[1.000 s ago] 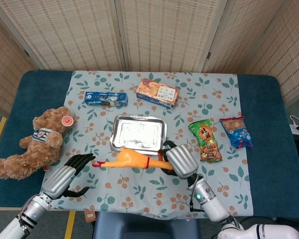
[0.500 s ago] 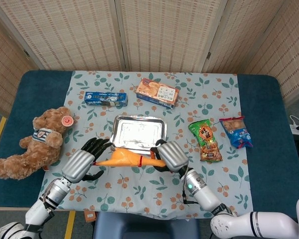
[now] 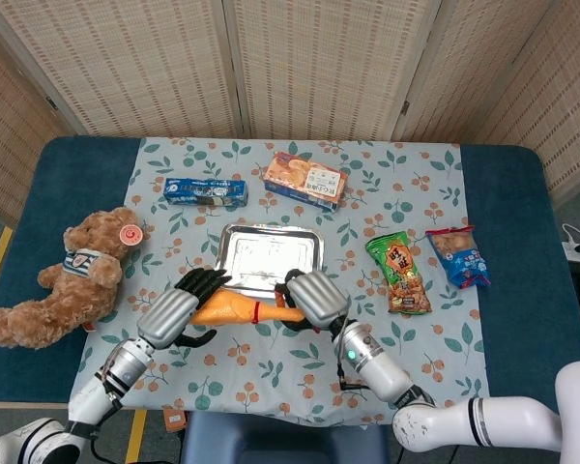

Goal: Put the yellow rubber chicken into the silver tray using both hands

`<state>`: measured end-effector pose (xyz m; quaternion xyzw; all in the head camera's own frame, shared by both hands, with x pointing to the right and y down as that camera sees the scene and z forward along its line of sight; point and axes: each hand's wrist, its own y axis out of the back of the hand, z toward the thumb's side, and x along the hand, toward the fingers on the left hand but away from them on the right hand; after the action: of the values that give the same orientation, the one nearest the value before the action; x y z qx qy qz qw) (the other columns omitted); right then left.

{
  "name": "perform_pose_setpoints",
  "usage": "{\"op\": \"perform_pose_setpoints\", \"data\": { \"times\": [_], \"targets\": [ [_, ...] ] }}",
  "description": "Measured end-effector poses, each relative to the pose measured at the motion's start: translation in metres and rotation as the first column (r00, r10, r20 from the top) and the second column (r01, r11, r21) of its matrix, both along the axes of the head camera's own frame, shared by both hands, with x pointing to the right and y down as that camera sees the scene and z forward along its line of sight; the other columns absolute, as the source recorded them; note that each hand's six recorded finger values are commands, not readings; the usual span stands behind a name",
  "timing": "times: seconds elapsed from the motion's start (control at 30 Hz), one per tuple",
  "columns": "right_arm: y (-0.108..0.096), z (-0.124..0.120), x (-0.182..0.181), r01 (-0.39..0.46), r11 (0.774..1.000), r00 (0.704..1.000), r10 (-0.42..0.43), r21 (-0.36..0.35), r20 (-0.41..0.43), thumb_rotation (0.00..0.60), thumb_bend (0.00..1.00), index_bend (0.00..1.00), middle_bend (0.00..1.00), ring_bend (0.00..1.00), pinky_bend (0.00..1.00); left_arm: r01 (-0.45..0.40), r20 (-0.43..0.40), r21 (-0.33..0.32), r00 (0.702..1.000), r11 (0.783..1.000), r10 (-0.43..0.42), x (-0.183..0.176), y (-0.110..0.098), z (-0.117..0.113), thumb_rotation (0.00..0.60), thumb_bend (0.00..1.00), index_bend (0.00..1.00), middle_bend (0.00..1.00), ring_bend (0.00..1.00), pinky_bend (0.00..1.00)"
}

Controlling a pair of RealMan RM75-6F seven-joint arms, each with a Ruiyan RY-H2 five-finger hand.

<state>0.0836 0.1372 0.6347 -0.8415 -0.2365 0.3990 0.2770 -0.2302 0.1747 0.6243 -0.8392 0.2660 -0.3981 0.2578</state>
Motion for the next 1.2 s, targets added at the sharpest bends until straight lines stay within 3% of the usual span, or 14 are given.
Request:
{"op": "perform_pose_setpoints", "data": {
  "times": [0.67, 0.87, 0.97, 1.2],
  "targets": [
    [-0.005, -0.009, -0.015, -0.020, 0.997, 0.999, 0.017, 0.071, 0.045, 0.600, 0.38, 0.90, 0.66, 0.79, 0.78, 0.045, -0.034, -0.059, 0.998, 0.997, -0.047, 0.008, -0.008, 0.014, 0.600, 0.31, 0.00, 0.00, 0.00, 0.01],
    [-0.005, -0.011, -0.017, -0.026, 0.997, 0.997, 0.021, 0.068, 0.071, 0.600, 0.38, 0.90, 0.66, 0.79, 0.78, 0.096, -0.086, -0.039, 0.991, 0.995, -0.099, 0.008, -0.014, 0.011, 0.600, 0.35, 0.01, 0.03, 0.00, 0.16],
    [-0.006, -0.011, -0.016, -0.033, 0.997, 0.997, 0.027, 0.073, 0.074, 0.600, 0.38, 0.90, 0.66, 0.79, 0.78, 0.122, -0.110, -0.019, 0.986, 0.992, -0.124, 0.007, -0.018, 0.009, 0.600, 0.37, 0.14, 0.17, 0.09, 0.28],
    [-0.010, -0.009, -0.010, -0.045, 0.996, 0.997, 0.040, 0.077, 0.069, 0.600, 0.38, 0.90, 0.66, 0.79, 0.78, 0.165, -0.139, -0.015, 0.976, 0.986, -0.166, 0.004, -0.020, 0.008, 0.600, 0.49, 0.63, 0.61, 0.48, 0.63]
  ]
}}
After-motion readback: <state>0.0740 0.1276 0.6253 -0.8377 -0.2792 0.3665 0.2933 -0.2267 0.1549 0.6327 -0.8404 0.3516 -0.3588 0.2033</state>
